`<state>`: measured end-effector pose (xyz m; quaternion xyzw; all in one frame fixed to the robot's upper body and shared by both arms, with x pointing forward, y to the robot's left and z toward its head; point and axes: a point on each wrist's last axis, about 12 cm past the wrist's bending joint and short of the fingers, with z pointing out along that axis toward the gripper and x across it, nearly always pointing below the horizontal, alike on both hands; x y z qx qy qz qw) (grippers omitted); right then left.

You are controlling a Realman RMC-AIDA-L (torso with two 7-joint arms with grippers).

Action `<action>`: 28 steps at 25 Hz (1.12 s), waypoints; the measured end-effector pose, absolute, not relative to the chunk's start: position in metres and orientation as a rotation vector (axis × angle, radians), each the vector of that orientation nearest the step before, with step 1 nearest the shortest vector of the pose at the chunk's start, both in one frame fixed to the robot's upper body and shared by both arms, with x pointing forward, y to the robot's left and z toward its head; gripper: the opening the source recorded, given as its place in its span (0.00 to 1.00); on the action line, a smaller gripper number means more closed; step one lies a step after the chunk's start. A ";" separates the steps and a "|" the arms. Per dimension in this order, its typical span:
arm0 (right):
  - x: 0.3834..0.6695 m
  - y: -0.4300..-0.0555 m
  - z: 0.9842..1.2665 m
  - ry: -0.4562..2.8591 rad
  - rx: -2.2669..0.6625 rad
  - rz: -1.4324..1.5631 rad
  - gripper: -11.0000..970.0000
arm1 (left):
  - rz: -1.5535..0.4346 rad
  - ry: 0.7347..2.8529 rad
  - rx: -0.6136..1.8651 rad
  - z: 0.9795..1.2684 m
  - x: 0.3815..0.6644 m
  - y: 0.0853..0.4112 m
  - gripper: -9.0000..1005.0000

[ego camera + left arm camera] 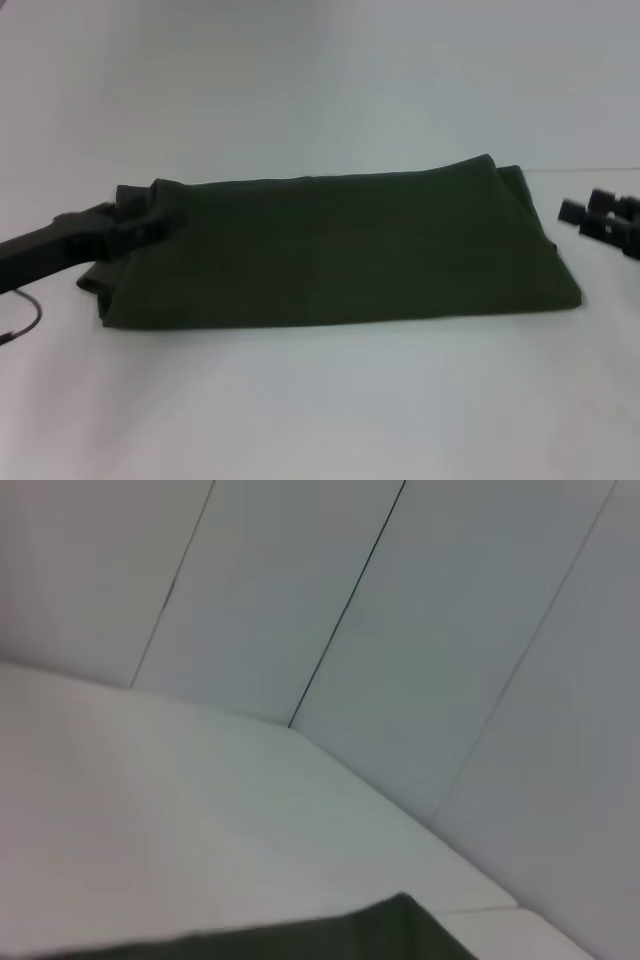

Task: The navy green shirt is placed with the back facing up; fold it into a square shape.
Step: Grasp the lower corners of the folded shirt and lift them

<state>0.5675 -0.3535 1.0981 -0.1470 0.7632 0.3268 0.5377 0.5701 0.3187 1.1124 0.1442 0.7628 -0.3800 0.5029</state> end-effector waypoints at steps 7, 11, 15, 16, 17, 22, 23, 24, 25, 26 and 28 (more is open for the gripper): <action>0.556 -0.357 1.094 1.857 -0.427 0.797 0.78 | -1.016 1.998 0.010 1.100 0.555 0.346 0.90; 0.559 -0.354 1.095 1.864 -0.461 0.797 0.78 | -1.088 2.097 -0.194 1.093 0.552 0.351 0.90; 0.562 -0.347 1.094 1.884 -0.540 0.791 0.77 | -1.134 2.180 -0.376 1.087 0.550 0.354 0.90; 0.562 -0.346 1.094 1.887 -0.561 0.788 0.77 | -1.135 2.188 -0.406 1.085 0.550 0.355 0.90; 0.562 -0.345 1.094 1.888 -0.574 0.785 0.77 | -1.130 2.198 -0.446 1.082 0.550 0.356 0.90; 0.565 -0.346 1.095 1.889 -0.575 0.766 0.77 | -1.113 2.204 -0.513 1.075 0.552 0.356 0.90; 0.566 -0.347 1.095 1.894 -0.566 0.760 0.77 | -1.111 2.203 -0.499 1.076 0.553 0.355 0.90; 0.567 -0.348 1.095 1.900 -0.553 0.754 0.77 | -1.107 2.202 -0.486 1.076 0.554 0.355 0.90; 0.568 -0.349 1.095 1.906 -0.540 0.750 0.77 | -1.107 2.202 -0.486 1.076 0.554 0.355 0.90; 0.569 -0.350 1.095 1.912 -0.526 0.748 0.77 | -1.092 2.208 -0.446 1.078 0.557 0.352 0.90; 0.570 -0.351 1.095 1.921 -0.508 0.744 0.77 | -1.033 2.228 -0.338 1.080 0.565 0.347 0.90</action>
